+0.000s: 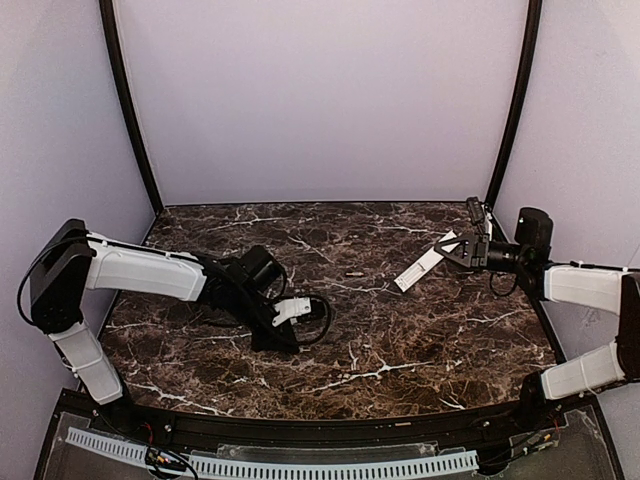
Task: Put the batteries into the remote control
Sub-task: Place the battery at the center of the board.
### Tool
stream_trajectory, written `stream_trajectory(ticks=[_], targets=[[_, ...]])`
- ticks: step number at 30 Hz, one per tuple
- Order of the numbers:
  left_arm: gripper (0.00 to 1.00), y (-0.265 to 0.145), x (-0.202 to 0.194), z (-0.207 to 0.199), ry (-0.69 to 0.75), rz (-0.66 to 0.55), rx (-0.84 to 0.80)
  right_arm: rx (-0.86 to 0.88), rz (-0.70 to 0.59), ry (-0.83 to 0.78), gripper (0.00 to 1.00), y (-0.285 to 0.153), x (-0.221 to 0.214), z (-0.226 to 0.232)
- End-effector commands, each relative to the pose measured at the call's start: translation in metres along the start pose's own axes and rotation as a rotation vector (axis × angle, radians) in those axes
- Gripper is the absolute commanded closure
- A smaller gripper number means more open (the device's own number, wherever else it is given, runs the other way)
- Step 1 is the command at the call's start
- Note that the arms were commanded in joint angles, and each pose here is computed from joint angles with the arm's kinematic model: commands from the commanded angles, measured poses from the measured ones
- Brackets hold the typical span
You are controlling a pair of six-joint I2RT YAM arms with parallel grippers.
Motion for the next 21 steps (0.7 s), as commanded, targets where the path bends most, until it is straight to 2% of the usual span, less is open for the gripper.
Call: stream_trajectory(ticks=[1,9,14,21], targets=[[1.00,0.010,-0.010,-0.008,-0.048,0.006,0.013,0.014,0.001,-0.009,1.00,-0.001,-0.002,-0.002],[0.97,0.030,-0.043,-0.016,-0.067,0.107,-0.010,0.019,0.001,0.006,1.00,0.000,-0.003,-0.004],[0.87,0.032,-0.058,-0.019,-0.056,0.175,-0.011,0.019,0.001,0.016,1.00,0.000,-0.006,-0.007],[0.74,0.031,-0.060,-0.012,-0.035,0.261,-0.008,0.008,0.007,0.026,1.00,0.001,-0.010,-0.015]])
Point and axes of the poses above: each gripper's point midway between its finger pads, its own y axis out along the fingers, its own z axis along the line the jaws close on, x = y × z, the point moved 2 cm from there along -y, back along the fingers, and after that the axes turned 13 degrees about y, right-handed, at the moved point
